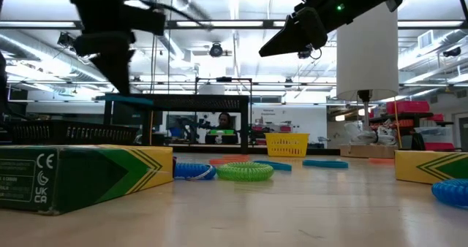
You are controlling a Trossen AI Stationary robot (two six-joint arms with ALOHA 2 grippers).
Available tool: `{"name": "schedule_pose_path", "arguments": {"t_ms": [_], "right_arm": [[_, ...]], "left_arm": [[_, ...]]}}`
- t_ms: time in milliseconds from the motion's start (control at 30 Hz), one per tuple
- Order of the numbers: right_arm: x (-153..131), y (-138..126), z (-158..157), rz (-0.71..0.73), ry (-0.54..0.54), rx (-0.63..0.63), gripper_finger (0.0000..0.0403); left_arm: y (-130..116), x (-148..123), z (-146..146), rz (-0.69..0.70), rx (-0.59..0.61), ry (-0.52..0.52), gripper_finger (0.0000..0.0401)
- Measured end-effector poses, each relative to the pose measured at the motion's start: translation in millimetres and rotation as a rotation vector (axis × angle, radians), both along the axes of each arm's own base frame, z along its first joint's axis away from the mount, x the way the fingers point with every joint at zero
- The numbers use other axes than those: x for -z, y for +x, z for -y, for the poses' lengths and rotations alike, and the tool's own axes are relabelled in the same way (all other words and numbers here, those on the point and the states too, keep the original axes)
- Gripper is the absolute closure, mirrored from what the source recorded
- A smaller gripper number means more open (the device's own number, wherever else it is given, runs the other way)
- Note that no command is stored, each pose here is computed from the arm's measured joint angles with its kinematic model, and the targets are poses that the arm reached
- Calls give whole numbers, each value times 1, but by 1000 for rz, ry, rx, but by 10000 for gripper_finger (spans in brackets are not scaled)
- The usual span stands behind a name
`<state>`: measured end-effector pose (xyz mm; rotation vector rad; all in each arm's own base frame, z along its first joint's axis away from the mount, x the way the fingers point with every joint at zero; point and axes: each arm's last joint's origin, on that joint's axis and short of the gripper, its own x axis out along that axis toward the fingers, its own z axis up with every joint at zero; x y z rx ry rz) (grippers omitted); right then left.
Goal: Pick & Place Office Desk Supplies
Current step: Put the bottom left blue rubber band into the black bin
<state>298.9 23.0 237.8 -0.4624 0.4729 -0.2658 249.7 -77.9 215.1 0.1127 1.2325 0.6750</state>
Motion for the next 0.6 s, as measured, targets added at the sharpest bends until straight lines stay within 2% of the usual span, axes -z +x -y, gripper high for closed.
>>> {"name": "schedule_pose_path", "arguments": {"t_ms": [167,600], "right_arm": [[0,0,0,0,1,-3,190],[0,0,0,0,1,-4,190]], "left_arm": [[-14,4,-3,-53,-93,45,400],[-44,45,-11,-207,-213,-27,400]]}}
